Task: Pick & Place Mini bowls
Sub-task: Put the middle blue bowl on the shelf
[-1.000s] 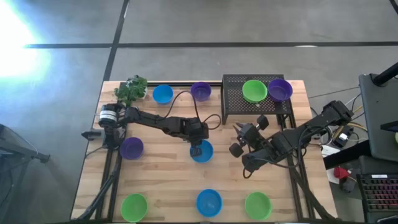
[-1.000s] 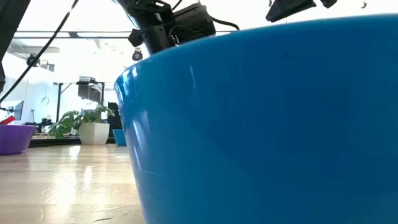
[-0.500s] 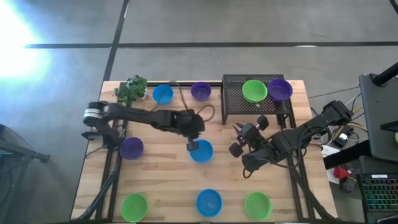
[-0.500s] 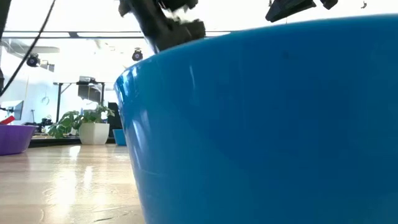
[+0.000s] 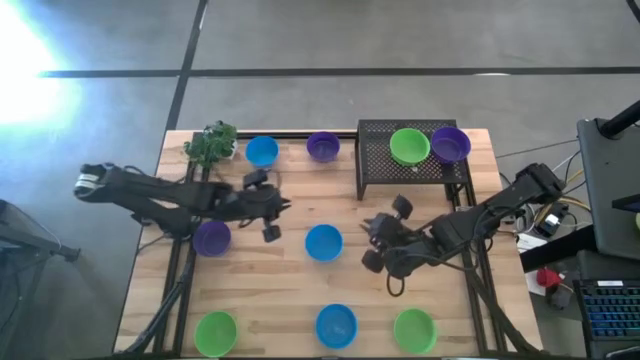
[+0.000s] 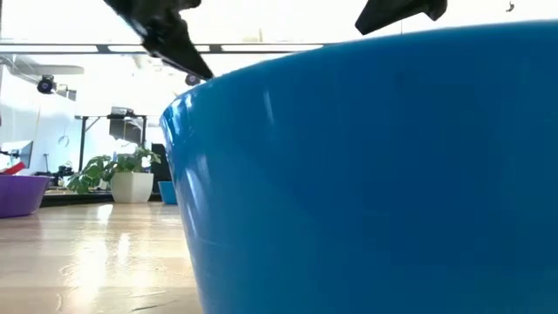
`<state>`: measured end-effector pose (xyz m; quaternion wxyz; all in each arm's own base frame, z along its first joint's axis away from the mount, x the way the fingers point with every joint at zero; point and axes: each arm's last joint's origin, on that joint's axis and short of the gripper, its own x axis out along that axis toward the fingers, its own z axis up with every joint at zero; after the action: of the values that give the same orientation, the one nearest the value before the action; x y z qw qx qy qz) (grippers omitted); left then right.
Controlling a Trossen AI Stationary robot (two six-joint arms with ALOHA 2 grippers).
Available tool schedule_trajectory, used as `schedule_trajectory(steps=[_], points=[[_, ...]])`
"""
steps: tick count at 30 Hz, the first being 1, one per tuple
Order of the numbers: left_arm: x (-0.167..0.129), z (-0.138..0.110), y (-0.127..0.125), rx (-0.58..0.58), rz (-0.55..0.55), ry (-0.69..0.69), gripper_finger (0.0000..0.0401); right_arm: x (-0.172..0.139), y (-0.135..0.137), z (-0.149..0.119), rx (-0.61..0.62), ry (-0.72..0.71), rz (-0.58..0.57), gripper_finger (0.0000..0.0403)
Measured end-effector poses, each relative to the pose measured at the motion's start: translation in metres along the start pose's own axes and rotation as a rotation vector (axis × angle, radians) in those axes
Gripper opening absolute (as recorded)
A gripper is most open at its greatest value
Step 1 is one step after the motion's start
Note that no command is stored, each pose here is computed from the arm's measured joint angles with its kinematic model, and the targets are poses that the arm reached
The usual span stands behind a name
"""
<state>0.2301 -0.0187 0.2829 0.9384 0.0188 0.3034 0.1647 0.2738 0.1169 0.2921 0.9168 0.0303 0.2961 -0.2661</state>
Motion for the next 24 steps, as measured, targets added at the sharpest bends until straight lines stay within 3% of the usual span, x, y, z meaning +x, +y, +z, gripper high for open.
schedule_trajectory(steps=[8, 14, 19, 24], points=[[-0.026, -0.040, 0.005, 0.020, -0.055, -0.123, 0.0046, 0.021, 0.017, -0.008, -0.048, 0.027, 0.016, 0.0064], [-0.031, -0.064, 0.008, 0.021, -0.085, -0.178, 0.0046, 0.036, 0.018, -0.009, 0.049, 0.039, -0.016, 0.0080], [-0.032, -0.070, 0.009, 0.056, -0.088, -0.238, 0.0046, 0.043, 0.014, -0.007, 0.146, 0.039, -0.039, 0.0100], [-0.034, -0.070, 0.010, 0.068, -0.089, -0.248, 0.0046, 0.049, 0.015, -0.006, 0.162, 0.036, -0.046, 0.0123]])
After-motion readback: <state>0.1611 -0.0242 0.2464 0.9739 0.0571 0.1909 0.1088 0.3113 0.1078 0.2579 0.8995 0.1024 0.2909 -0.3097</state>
